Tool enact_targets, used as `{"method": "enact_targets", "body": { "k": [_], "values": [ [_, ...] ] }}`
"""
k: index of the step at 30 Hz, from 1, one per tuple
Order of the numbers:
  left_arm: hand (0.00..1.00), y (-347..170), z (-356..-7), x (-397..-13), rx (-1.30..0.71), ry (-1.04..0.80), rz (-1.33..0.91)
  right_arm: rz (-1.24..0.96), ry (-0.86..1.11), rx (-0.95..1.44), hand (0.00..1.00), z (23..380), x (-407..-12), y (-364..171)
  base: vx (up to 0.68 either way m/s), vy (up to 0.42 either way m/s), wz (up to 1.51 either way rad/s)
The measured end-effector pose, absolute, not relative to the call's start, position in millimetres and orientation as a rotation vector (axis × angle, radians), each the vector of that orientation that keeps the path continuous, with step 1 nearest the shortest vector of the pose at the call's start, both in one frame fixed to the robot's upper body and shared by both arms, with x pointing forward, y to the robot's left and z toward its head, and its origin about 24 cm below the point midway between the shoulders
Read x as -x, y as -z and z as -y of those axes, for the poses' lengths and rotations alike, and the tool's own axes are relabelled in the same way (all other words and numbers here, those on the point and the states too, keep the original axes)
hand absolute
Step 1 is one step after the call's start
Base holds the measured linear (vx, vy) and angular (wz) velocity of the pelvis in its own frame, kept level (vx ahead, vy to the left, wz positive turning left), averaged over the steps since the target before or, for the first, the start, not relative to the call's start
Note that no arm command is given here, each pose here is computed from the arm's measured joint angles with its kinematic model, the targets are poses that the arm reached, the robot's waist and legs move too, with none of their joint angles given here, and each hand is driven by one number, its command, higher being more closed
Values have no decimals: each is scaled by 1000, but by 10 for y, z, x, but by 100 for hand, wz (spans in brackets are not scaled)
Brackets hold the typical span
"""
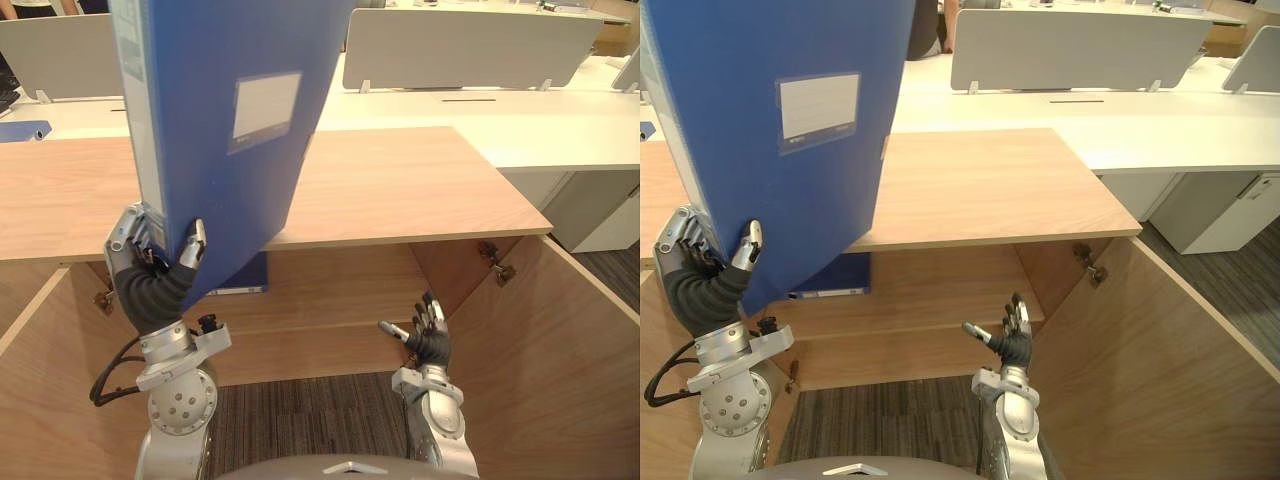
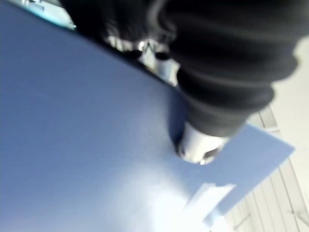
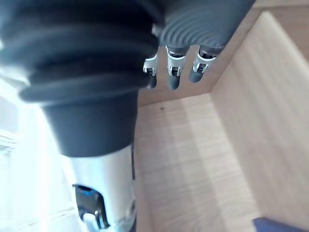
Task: Walk over to the cabinet, pick up the folder, carry it to the office cabinet, place the folder inside the office cabinet, then close the office cabinet door
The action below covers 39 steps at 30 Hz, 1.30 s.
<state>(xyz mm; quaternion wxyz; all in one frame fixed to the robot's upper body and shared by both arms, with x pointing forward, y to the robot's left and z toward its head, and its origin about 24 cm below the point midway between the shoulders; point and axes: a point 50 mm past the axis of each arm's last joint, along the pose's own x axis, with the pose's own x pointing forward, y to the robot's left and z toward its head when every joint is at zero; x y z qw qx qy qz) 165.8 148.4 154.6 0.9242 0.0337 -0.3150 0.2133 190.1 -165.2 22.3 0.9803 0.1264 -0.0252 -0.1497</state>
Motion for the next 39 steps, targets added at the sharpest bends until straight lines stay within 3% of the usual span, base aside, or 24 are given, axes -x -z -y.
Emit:
{"method": "enact_targets", "body": {
  "k": [9,39],
  "values": [
    [100,-1473,-1419,-1700,21,-333,621,380,176,-331,0,1521,-2000,-877,-9,-8,-3],
    [100,-1504,-1126,-1757,127,45,650,585,-173,-275,0,1446,-2341,-1372,-2,-2,1]
  ]
}}
